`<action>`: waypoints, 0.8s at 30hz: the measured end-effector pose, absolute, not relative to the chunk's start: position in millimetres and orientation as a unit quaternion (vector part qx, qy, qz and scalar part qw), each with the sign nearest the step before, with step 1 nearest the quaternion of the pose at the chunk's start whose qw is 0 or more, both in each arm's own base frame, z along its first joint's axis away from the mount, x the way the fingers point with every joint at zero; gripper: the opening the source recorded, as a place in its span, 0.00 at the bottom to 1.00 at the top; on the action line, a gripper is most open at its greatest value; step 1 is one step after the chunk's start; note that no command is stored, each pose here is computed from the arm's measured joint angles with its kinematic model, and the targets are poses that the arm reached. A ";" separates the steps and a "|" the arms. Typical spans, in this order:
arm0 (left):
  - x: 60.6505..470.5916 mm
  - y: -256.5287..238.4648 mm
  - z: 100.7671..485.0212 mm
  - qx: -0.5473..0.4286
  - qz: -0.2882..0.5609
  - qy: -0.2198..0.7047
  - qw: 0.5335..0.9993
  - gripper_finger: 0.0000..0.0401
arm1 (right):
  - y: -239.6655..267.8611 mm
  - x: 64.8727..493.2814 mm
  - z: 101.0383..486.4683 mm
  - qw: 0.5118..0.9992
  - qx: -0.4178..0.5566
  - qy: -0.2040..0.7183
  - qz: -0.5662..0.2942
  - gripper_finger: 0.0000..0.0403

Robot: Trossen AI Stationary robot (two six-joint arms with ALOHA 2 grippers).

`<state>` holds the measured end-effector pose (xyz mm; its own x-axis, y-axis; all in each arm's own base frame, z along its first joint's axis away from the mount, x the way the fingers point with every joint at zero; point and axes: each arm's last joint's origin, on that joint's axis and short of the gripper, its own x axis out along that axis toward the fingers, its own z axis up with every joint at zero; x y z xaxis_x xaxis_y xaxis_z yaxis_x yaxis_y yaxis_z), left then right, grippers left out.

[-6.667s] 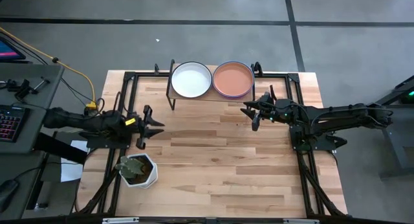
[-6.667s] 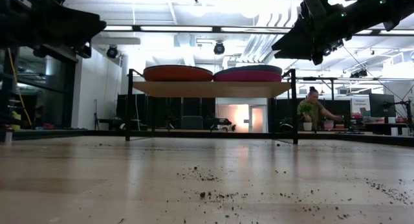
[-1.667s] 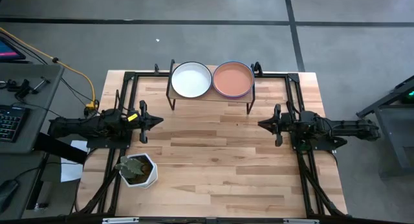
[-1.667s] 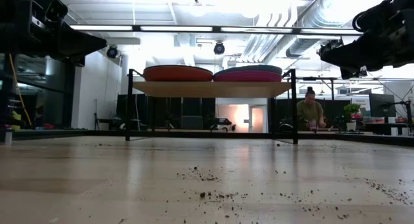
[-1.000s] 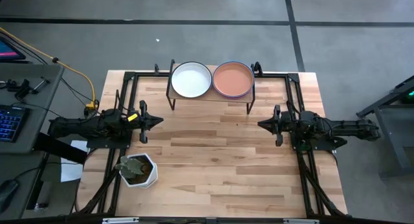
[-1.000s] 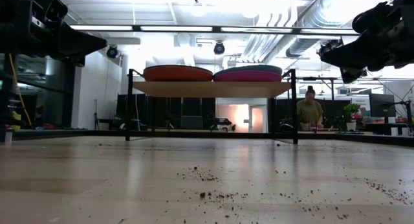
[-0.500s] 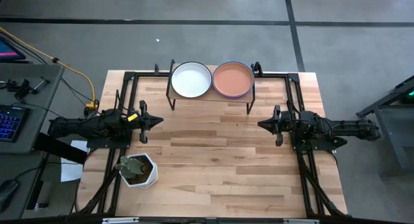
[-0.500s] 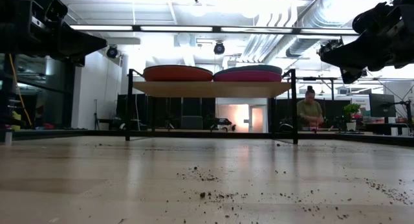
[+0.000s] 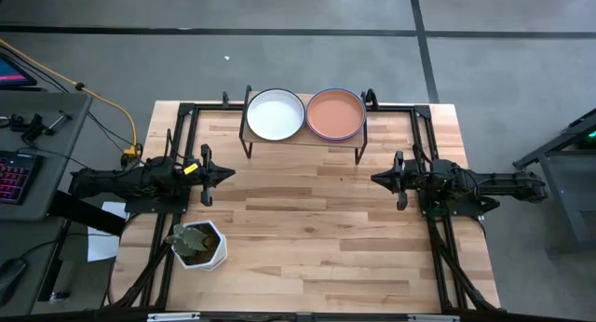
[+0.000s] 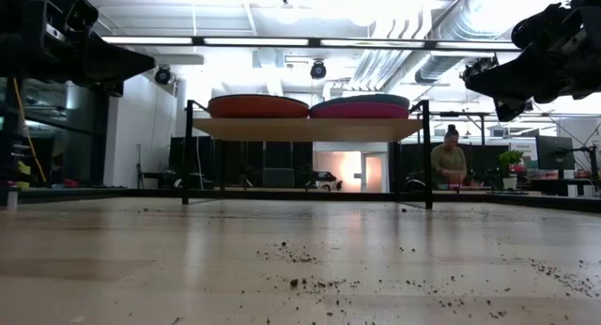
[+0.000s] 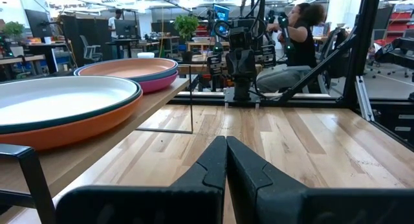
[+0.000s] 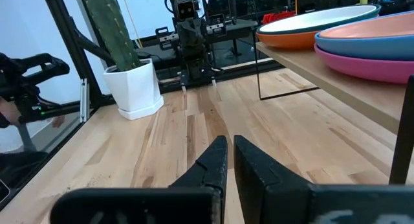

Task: Place and stack plates onto a shelf
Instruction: Return to Home Position

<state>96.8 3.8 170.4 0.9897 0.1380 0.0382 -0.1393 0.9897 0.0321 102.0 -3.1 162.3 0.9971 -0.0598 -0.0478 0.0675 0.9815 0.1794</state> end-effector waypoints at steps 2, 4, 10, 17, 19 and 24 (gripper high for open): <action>96.8 3.9 170.4 0.017 0.070 -0.018 0.997 0.00 | -3.1 102.0 162.3 0.995 0.091 0.021 -0.032 0.03; 96.8 3.9 170.4 0.017 0.070 -0.018 0.997 0.00 | -3.1 102.0 162.3 0.995 0.091 0.021 -0.032 0.03; 96.8 3.9 170.4 0.017 0.070 -0.018 0.997 0.00 | -3.1 102.0 162.2 0.995 0.091 0.021 -0.032 0.03; 98.4 0.4 168.6 0.018 0.049 -0.007 0.999 0.00 | -3.1 102.0 162.2 0.995 0.091 0.021 -0.032 0.03; 98.5 0.3 168.3 0.018 0.049 -0.005 0.999 0.00 | -3.1 102.0 162.2 0.995 0.091 0.021 -0.032 0.03; 98.5 0.3 168.3 0.018 0.049 -0.005 0.999 0.00 | -3.1 102.0 162.2 0.995 0.091 0.021 -0.032 0.03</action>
